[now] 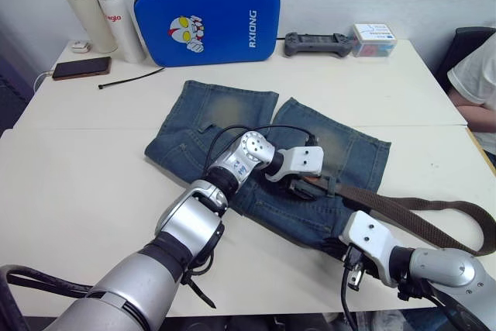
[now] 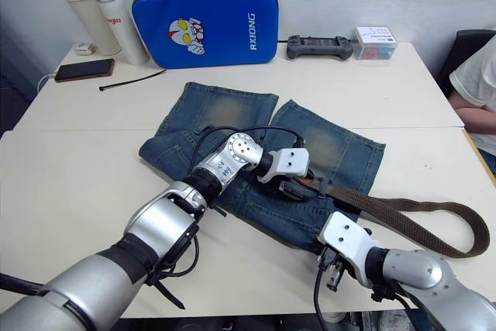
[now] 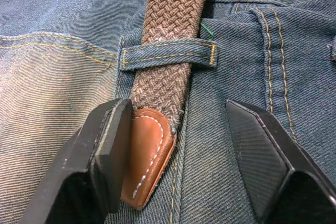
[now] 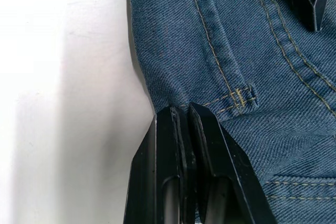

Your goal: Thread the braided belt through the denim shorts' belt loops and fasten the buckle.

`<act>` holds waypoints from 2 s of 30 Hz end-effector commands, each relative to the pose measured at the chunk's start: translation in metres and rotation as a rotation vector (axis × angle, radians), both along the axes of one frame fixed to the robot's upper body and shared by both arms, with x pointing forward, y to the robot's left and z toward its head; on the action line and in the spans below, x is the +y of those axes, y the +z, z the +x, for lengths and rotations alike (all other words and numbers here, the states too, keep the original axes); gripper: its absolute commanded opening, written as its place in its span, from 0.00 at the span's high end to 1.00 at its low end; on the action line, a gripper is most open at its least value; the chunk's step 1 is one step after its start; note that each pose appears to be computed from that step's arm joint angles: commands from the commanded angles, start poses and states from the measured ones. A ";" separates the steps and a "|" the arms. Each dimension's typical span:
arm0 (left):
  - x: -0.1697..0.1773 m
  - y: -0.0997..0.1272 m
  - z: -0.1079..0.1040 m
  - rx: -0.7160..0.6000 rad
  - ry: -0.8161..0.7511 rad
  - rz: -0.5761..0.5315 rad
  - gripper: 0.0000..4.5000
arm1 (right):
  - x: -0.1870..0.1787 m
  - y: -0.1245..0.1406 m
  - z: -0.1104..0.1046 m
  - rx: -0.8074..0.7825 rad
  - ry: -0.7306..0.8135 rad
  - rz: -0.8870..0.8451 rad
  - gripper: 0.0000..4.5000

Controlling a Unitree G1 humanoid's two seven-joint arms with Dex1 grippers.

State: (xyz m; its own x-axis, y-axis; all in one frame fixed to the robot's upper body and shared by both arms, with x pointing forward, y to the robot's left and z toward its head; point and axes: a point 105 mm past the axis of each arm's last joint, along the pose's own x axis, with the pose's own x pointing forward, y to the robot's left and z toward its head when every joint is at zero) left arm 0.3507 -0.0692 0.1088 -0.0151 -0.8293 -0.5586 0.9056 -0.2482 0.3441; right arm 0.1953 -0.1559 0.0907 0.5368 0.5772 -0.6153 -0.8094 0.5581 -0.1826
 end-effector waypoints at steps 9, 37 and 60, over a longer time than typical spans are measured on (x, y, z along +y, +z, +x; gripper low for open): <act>0.019 0.012 0.015 -0.028 0.033 0.061 0.96 | 0.012 0.004 -0.004 -0.023 0.045 0.018 1.00; 0.016 0.030 0.016 -0.121 -0.006 -0.004 0.36 | 0.012 0.004 0.003 -0.032 0.055 0.011 1.00; 0.014 0.047 0.017 -0.118 -0.017 -0.063 0.99 | 0.008 0.000 0.005 -0.024 0.046 0.000 1.00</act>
